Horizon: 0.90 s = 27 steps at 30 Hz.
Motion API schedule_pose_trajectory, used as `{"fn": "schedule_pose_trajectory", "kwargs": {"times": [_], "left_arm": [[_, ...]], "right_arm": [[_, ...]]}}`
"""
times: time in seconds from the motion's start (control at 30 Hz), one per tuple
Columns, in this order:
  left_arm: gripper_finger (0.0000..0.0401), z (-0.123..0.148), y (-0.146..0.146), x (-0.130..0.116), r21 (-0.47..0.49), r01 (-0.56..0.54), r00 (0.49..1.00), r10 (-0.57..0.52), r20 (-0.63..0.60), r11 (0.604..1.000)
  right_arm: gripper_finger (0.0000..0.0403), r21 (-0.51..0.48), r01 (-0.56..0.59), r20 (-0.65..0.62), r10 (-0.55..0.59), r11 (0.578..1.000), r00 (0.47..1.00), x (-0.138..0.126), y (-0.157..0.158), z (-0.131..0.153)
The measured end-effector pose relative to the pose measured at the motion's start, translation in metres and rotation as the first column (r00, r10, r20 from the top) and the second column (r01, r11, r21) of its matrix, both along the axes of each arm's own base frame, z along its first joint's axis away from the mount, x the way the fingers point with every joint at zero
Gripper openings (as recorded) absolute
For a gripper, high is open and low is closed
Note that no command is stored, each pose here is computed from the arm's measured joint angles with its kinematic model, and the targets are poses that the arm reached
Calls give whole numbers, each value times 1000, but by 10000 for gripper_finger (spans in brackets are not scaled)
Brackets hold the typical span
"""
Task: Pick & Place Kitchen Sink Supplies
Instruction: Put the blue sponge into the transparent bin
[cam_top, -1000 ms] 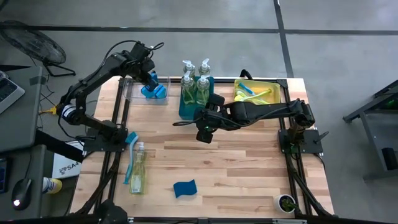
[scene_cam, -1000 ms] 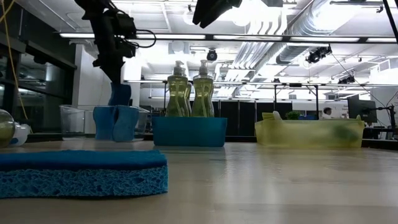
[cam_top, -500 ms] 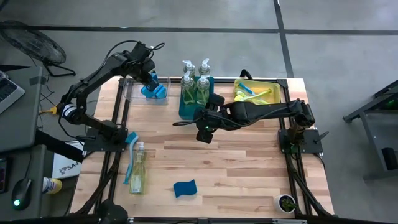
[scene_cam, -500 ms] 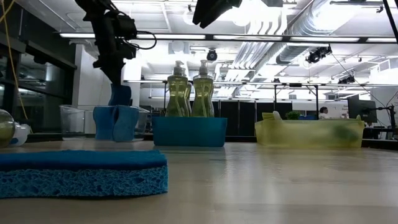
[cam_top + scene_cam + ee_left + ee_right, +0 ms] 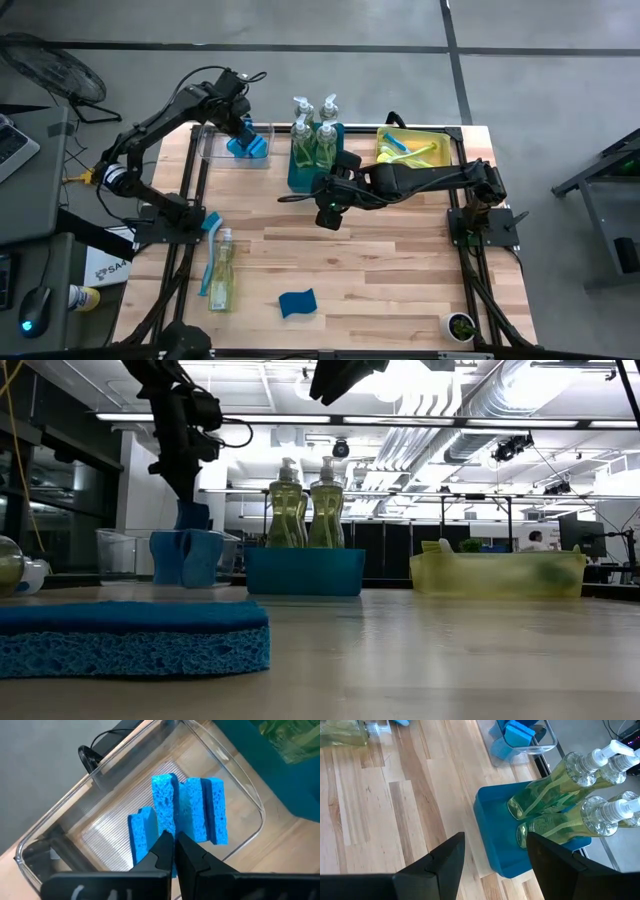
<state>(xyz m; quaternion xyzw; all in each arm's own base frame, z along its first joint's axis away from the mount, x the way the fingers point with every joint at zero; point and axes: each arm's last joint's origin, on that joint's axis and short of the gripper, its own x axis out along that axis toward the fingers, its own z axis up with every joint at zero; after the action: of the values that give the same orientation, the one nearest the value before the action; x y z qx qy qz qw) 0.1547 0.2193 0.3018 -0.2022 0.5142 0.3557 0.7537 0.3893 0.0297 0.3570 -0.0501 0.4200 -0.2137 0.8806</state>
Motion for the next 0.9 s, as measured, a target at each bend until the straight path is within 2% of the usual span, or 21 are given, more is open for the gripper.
{"fn": "schedule_pose_trajectory", "kwargs": {"times": [0.53, 0.9], "left_arm": [[0, -3, -1, 0, -32, -7, 1000, 6, -17, 999], [0, -9, 0, 1, -43, -28, 999, 29, 19, 999]], "right_arm": [[207, 0, 0, 0, 0, 1000, 1000, 0, 0, 0], [207, 0, 0, 1, 0, 1000, 1000, 0, 0, 0]]}}
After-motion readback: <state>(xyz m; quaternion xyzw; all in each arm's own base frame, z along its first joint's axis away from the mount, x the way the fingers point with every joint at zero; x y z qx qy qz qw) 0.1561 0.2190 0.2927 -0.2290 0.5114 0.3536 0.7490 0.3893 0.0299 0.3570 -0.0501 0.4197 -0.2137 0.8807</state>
